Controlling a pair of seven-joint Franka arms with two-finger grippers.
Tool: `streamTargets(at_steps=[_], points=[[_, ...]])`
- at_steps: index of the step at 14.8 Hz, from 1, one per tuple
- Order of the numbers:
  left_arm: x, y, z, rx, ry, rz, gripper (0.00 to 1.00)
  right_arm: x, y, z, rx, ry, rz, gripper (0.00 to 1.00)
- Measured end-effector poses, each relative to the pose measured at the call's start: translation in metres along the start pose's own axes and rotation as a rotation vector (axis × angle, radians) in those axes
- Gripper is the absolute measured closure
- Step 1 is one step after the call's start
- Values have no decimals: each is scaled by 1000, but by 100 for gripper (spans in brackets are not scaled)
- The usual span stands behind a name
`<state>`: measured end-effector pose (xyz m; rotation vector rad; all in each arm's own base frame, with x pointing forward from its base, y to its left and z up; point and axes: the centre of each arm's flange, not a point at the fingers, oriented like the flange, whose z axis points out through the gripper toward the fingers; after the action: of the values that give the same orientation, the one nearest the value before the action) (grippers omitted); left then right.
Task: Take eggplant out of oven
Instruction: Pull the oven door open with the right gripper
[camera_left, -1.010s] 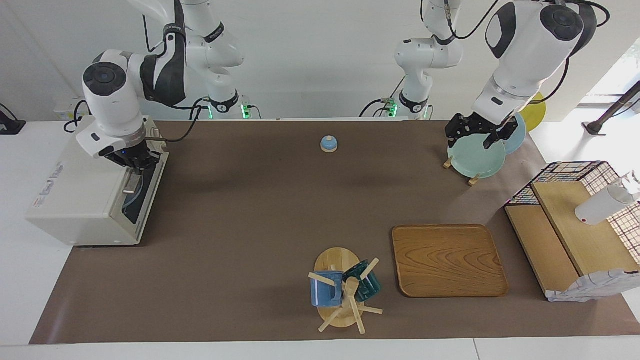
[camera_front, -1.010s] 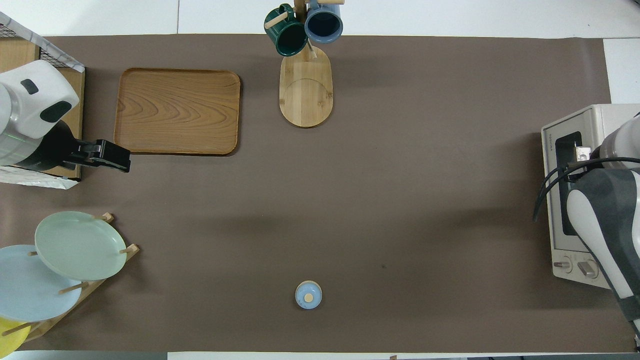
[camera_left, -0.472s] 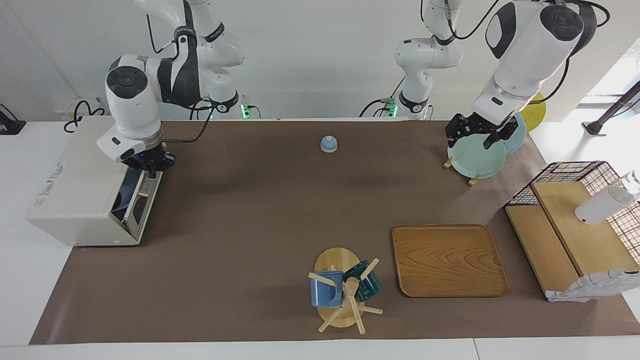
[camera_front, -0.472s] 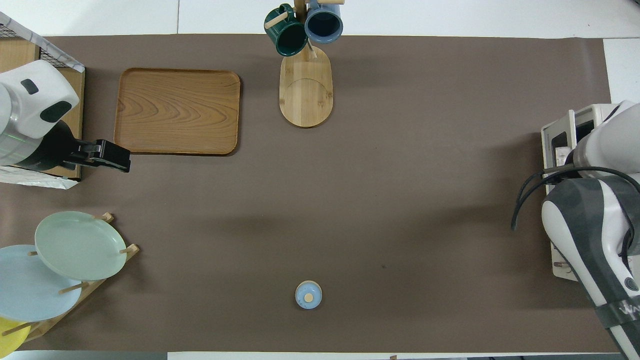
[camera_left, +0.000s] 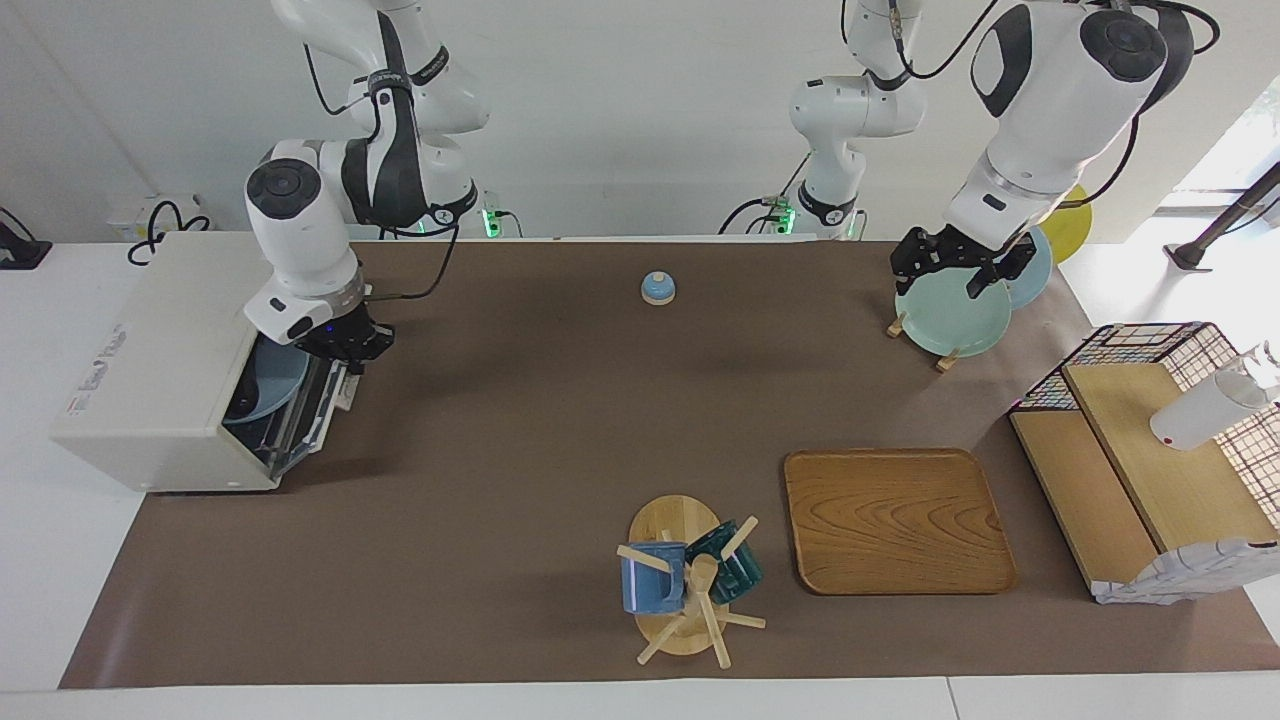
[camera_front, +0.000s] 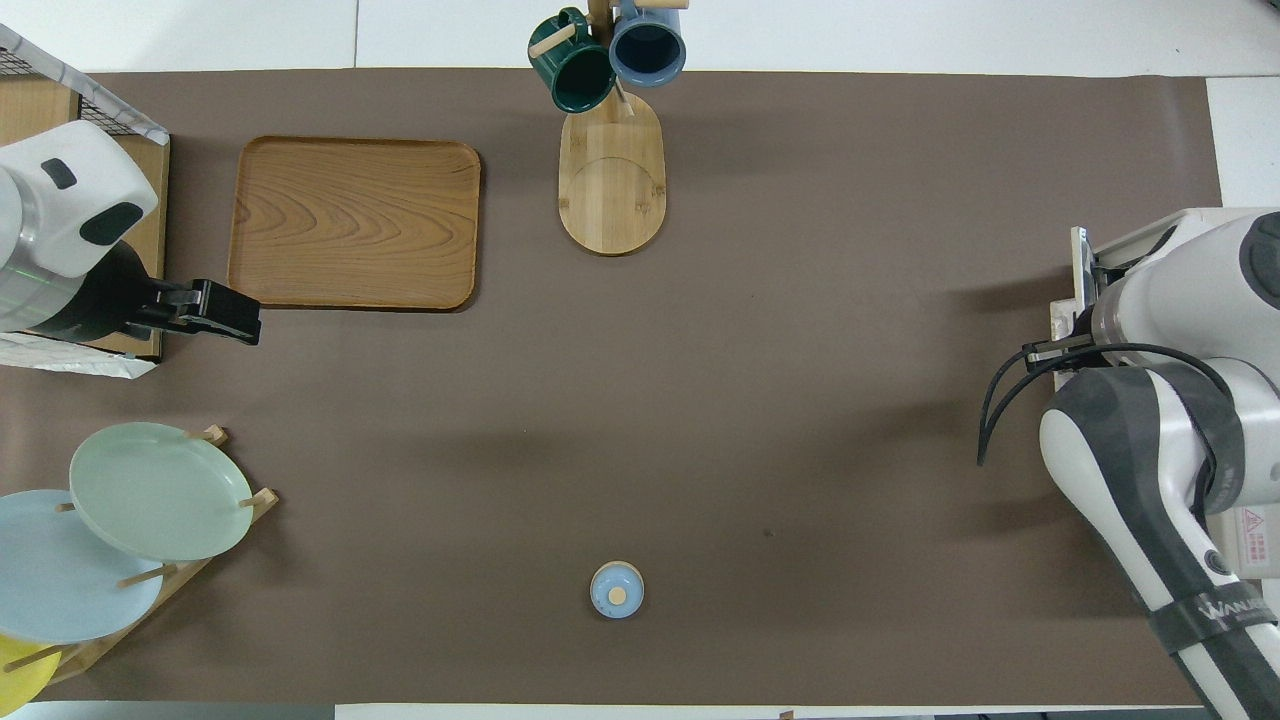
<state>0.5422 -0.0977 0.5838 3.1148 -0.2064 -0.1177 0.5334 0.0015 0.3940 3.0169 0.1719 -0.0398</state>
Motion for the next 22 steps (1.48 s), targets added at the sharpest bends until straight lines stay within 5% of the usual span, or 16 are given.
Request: streamTargets(at_steps=[13,18,21,22], points=[[-1,1,0,0,-1,1,0,14,-32,84,31,-1,48,99],[-1,2,0,0,-1,3,0,27,-51,66,86,28,77,99],[-1,1,-1,0,-1,2,0,35,-58,40,82,-15,76,96],[-1,1,-1,0,0,2,0,36,-53,30,75,-31,80,87]])
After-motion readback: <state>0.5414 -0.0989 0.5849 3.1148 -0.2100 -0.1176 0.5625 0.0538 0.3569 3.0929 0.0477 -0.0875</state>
